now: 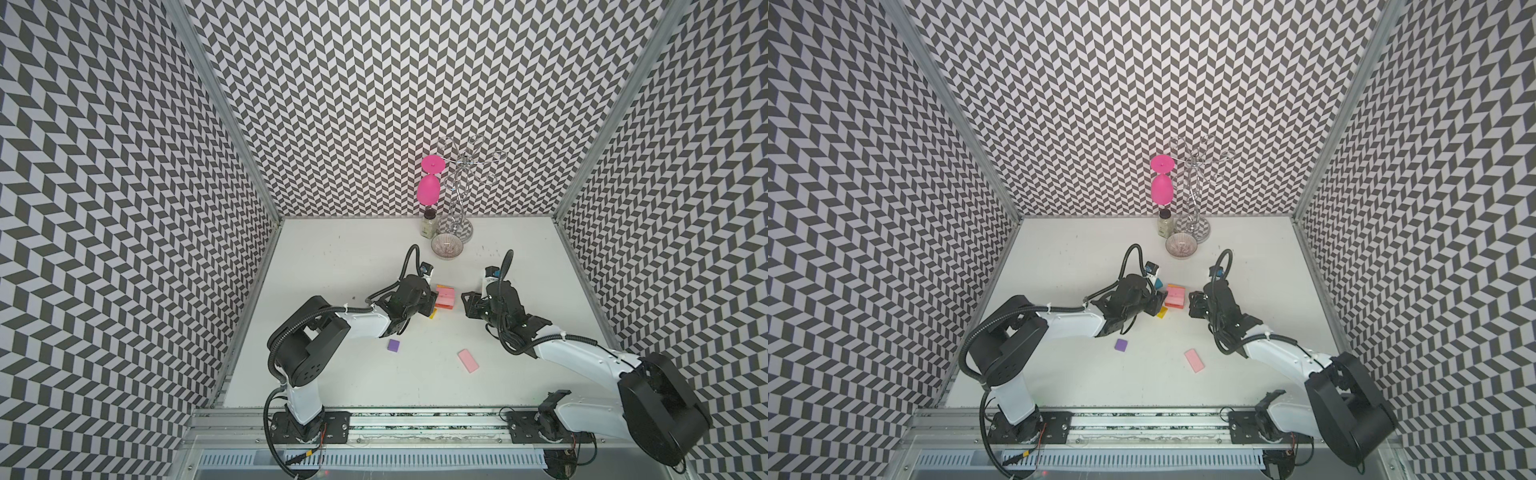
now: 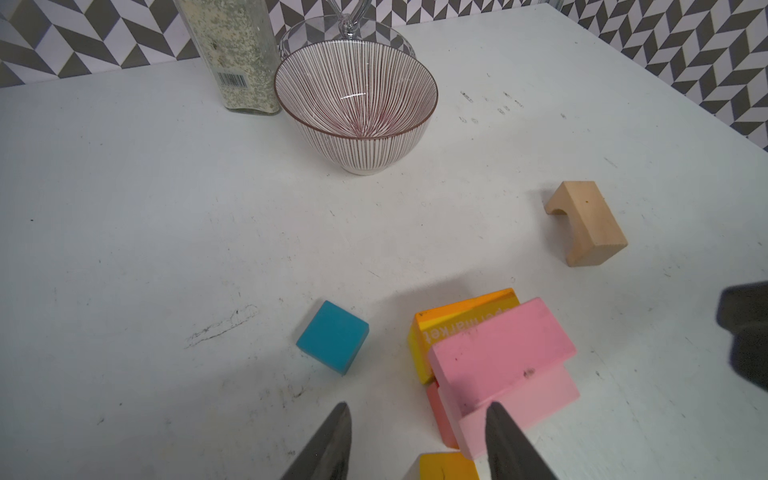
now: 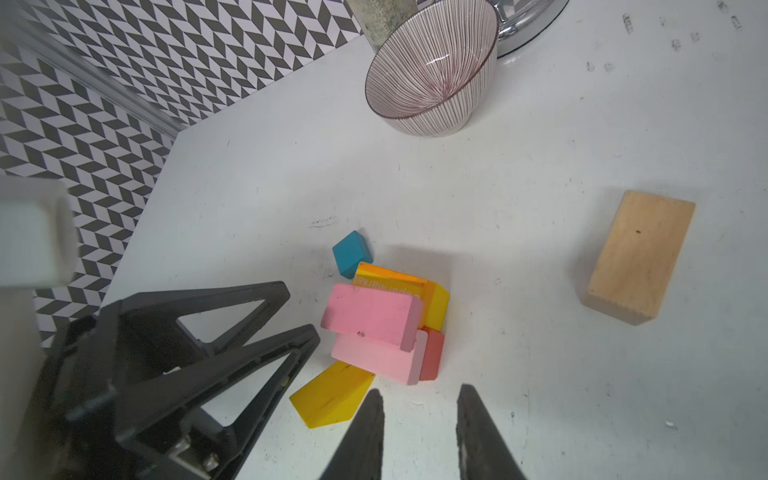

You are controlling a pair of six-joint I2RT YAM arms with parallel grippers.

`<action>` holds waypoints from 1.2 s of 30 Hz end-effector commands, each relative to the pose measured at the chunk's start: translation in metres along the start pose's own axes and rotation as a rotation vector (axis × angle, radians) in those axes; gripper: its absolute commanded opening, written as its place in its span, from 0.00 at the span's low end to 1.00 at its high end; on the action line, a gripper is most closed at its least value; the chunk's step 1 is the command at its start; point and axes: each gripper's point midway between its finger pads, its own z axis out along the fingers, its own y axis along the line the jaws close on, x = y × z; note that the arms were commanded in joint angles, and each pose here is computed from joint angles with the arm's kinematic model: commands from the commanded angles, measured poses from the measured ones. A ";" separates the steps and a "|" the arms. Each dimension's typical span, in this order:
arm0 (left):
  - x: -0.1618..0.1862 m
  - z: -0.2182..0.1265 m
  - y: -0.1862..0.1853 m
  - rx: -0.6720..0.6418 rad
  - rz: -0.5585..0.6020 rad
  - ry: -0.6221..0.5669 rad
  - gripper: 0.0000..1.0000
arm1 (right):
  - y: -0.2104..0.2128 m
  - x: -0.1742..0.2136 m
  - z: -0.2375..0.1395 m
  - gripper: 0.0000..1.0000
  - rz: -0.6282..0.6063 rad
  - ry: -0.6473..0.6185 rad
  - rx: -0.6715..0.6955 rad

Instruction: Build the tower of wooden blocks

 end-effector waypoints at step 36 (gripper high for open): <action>-0.011 0.018 -0.001 -0.015 -0.045 -0.006 0.53 | -0.001 -0.009 -0.004 0.30 0.014 -0.046 -0.017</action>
